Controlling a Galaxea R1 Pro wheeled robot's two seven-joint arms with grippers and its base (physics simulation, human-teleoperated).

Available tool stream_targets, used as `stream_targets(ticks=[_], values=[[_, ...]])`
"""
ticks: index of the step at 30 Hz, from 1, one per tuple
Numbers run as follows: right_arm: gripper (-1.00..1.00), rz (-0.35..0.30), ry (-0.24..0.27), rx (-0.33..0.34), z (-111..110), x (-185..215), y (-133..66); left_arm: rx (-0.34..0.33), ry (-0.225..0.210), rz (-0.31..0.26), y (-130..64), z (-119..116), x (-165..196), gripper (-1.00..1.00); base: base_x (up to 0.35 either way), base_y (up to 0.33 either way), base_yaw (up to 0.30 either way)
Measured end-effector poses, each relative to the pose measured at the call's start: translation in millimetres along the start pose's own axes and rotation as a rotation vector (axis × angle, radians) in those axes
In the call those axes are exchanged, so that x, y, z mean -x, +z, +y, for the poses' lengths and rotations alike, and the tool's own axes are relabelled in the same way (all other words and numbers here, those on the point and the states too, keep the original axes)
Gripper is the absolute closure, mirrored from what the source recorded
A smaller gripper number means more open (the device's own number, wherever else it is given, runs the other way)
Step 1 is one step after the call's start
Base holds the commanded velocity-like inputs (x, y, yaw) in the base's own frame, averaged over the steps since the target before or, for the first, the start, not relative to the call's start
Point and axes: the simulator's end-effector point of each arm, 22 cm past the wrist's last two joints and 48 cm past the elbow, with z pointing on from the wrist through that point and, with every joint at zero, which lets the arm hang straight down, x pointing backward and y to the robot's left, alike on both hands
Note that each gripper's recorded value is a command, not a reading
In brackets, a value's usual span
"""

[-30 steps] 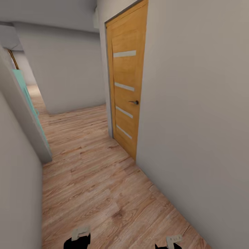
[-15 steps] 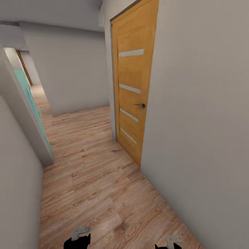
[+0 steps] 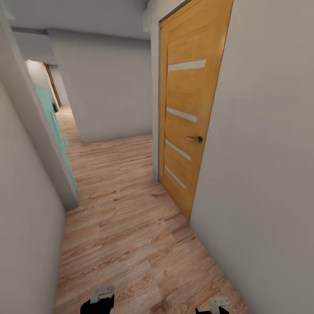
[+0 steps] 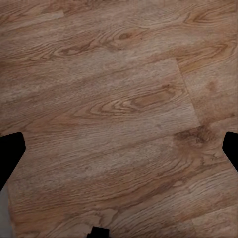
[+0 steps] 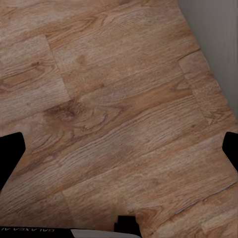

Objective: Move the two storage containers from the living room to the garage. In the garage, place one container on the floor and stack the other container on top of it (either order is fine).

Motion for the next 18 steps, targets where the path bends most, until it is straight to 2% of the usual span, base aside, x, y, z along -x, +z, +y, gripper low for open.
stream_targets(ticks=[5,15,18], values=[[-1.00,0.000,0.000,0.000,0.0,0.1,0.0,0.000,0.000,0.001,0.0,-0.2,-0.1,-1.00,0.328,0.000,0.019],[-1.00,0.000,0.000,0.000,0.1,0.0,0.0,0.000,0.000,0.002,0.0,-0.1,-0.4,-1.00,0.328,-0.039,0.239],[-1.00,0.000,0.000,0.000,0.0,0.1,0.0,0.000,0.000,0.002,0.0,0.0,-0.5,-1.00,0.328,-0.072,0.119]])
